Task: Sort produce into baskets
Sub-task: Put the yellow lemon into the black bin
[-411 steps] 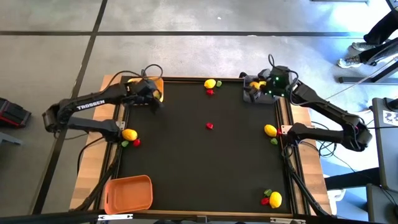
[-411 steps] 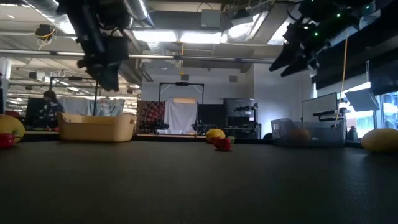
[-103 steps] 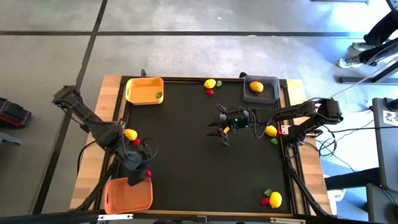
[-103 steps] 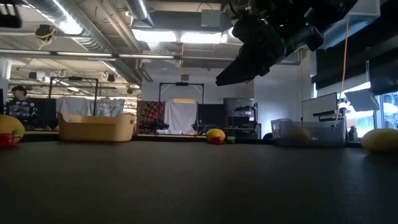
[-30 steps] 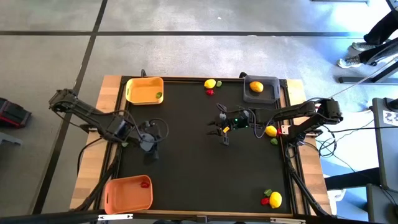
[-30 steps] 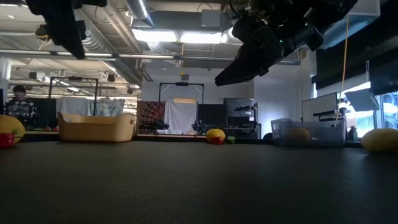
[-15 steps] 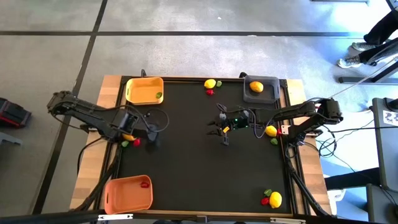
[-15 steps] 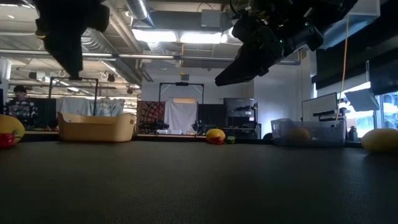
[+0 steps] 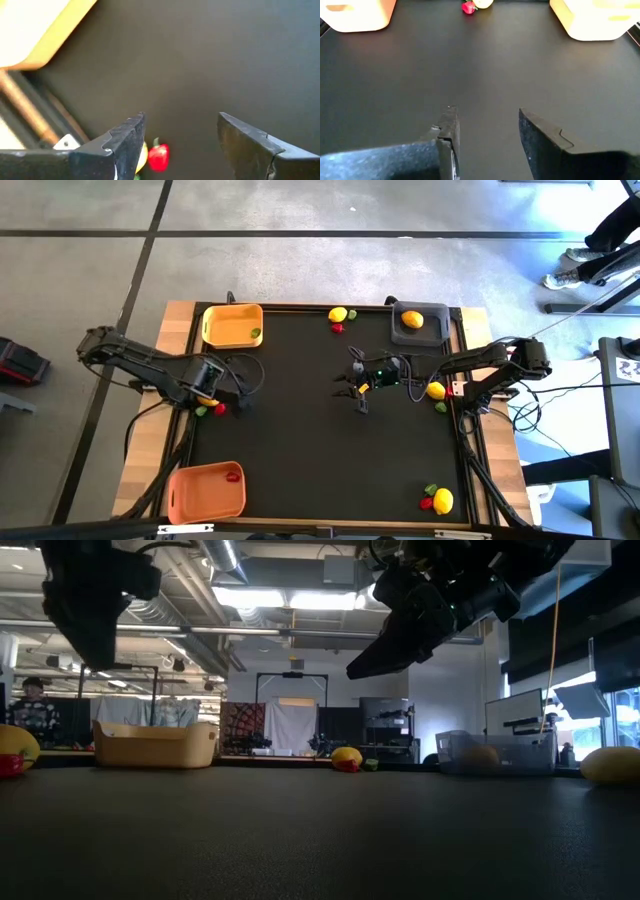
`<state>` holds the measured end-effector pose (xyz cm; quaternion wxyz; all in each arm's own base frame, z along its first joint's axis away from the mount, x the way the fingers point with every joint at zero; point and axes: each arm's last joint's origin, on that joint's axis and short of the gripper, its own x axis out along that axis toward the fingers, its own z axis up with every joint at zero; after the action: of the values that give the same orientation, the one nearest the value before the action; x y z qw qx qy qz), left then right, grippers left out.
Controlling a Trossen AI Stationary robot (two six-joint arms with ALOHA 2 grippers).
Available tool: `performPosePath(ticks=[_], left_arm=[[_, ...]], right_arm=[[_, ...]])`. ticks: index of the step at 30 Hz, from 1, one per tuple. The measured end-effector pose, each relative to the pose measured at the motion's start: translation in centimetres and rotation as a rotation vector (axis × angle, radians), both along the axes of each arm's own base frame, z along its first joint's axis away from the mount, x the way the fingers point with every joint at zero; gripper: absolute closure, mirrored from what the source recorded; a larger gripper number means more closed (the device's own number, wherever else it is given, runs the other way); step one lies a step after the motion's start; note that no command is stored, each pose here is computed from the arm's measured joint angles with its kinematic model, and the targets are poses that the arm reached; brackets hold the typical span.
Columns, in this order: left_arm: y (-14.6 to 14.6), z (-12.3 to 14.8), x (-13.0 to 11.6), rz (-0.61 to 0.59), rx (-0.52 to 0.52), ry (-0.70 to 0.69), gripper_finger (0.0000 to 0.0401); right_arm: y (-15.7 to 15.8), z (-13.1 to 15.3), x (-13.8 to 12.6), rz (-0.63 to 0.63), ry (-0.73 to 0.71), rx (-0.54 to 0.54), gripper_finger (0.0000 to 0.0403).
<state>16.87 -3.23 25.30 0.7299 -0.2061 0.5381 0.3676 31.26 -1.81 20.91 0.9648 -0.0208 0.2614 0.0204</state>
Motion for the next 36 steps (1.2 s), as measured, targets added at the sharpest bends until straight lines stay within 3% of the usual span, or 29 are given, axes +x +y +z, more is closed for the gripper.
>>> performPosePath(ticks=[6,13,21,29,36], left_arm=[[0.0,-0.4,0.0,0.048,0.007,0.036,0.0163],[0.1,-2.8,-0.8,0.095,0.011,0.105,0.0163],[0.1,-4.1,-0.7,0.097,-0.005,0.083,0.0163],[0.1,-5.4,-0.9,0.108,-0.020,0.073,0.0163],[-0.2,-5.4,0.1,0.044,-0.040,-0.014,0.0163]], right_arm=[[0.0,0.0,0.0,0.000,-0.001,0.000,0.0256],[0.0,0.0,0.0,0.000,0.002,0.000,0.0256],[0.0,-0.6,-0.4,-0.009,0.071,-0.002,0.0256],[-1.0,-0.8,-0.6,-0.145,0.110,-0.108,0.0256],[-5.3,-0.8,-1.3,-0.309,0.119,-0.121,0.0256]])
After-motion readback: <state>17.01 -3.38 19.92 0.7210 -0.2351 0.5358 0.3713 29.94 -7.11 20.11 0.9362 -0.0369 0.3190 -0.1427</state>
